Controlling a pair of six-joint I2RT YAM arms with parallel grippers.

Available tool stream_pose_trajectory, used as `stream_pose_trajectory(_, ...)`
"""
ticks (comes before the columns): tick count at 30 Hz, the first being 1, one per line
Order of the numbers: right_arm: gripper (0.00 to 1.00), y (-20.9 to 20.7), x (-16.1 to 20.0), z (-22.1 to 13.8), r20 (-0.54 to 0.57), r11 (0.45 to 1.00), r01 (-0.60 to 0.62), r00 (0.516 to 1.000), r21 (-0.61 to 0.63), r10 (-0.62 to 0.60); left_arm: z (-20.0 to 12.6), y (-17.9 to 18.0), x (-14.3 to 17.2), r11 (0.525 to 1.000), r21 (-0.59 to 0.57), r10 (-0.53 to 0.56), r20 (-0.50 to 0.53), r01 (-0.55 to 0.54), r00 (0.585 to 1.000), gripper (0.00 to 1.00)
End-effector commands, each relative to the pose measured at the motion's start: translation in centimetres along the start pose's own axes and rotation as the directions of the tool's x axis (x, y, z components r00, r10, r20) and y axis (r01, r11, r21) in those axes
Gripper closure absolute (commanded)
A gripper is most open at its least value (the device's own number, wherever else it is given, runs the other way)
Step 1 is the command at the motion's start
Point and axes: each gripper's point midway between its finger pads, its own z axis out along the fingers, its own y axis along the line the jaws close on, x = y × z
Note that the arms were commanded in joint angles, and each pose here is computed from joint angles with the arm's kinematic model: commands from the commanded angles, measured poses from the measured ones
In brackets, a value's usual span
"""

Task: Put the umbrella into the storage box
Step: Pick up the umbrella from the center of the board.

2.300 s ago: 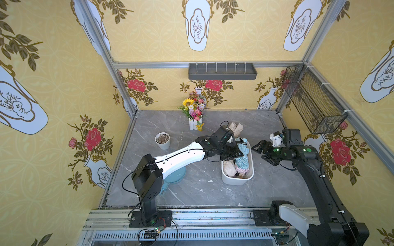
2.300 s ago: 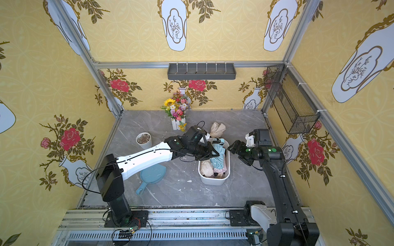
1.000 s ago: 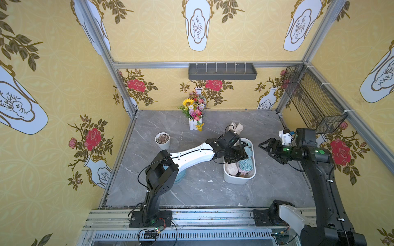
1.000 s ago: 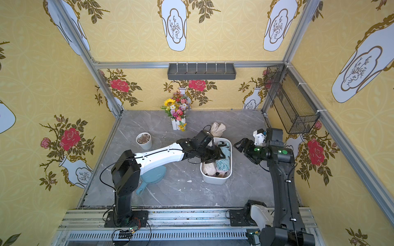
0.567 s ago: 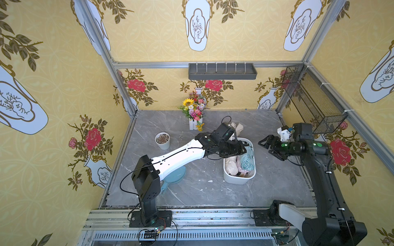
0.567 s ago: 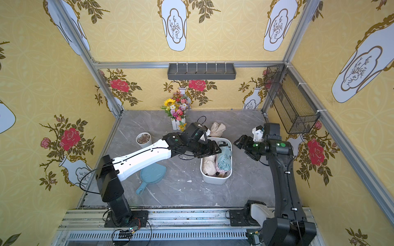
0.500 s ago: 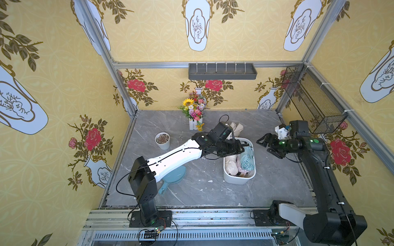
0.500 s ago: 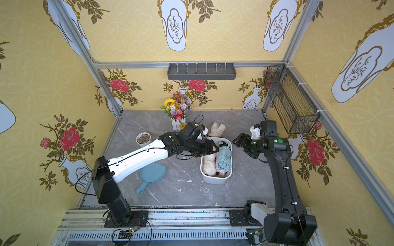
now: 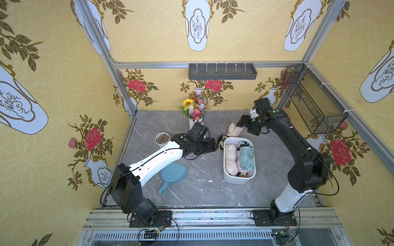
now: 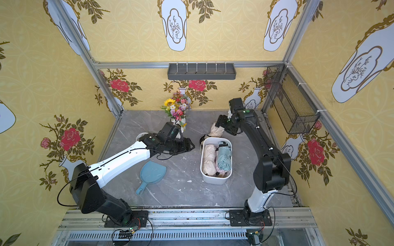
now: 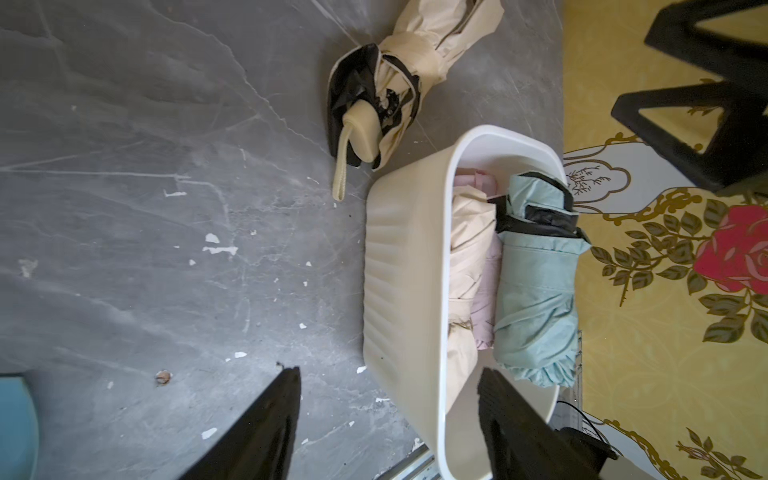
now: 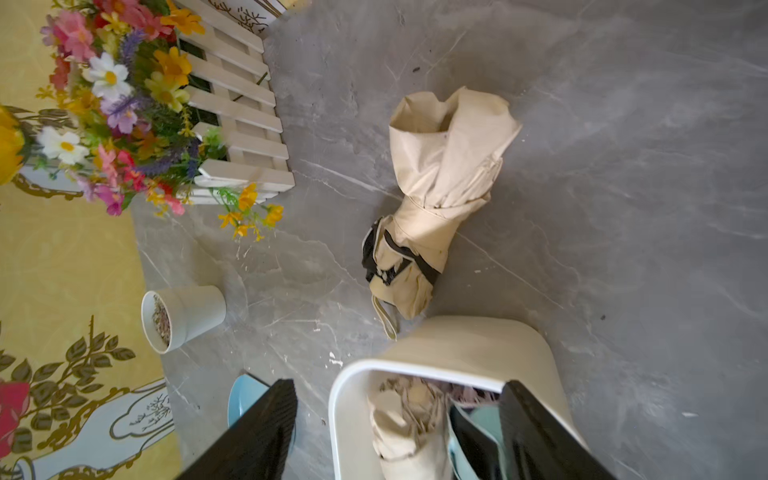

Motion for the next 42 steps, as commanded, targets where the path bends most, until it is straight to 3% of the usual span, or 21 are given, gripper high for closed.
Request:
stream_pose_trajectory(1, 0.19, 0.6, -1.6, 2.5, 0.034, 0.998, -0.033, 0.999, 0.062, 0.031, 0.6, 1.1, 0.2, 0.999, -0.007, 0.041, -0.02, -0.041, 0.999, 0.27)
stream_pose_trajectory(7, 0.17, 0.5, -2.4, 7.2, 0.019, 0.986, -0.085, 0.996, 0.143, 0.083, 1.6, 3.4, 1.4, 0.998, -0.04, 0.055, -0.07, -0.058, 0.996, 0.27)
stream_pose_trajectory(17, 0.13, -0.4, 0.4, 14.0, -0.06, 0.967, -0.116, 0.989, 0.229, 0.133, 3.2, 6.9, 2.7, 0.997, -0.076, 0.019, -0.104, -0.028, 0.994, 0.26)
stream_pose_trajectory(27, 0.14, -2.1, 1.6, 18.3, -0.07, 0.939, -0.178, 0.976, 0.295, 0.207, 3.5, 8.5, 2.1, 0.996, -0.091, 0.012, -0.108, -0.022, 0.994, 0.25)
stream_pose_trajectory(31, 0.22, -2.7, 1.7, 19.5, -0.088, 0.932, -0.181, 0.972, 0.314, 0.218, 3.5, 9.0, 2.2, 0.995, -0.097, 0.01, -0.113, -0.021, 0.994, 0.25)
stream_pose_trajectory(35, 0.41, -3.0, 1.8, 20.3, -0.101, 0.932, -0.187, 0.968, 0.311, 0.228, 3.4, 9.3, 2.3, 0.995, -0.101, 0.004, -0.116, -0.016, 0.993, 0.25)
stream_pose_trajectory(39, 0.58, -1.8, 0.6, 19.5, -0.071, 0.947, -0.184, 0.975, 0.265, 0.21, 3.0, 9.5, 2.6, 0.994, -0.108, 0.0, -0.116, -0.013, 0.993, 0.25)
stream_pose_trajectory(42, 0.66, 0.2, -1.1, 17.9, -0.037, 0.967, -0.16, 0.985, 0.201, 0.17, 2.6, 9.6, 2.6, 0.993, -0.117, -0.003, -0.112, -0.011, 0.994, 0.25)
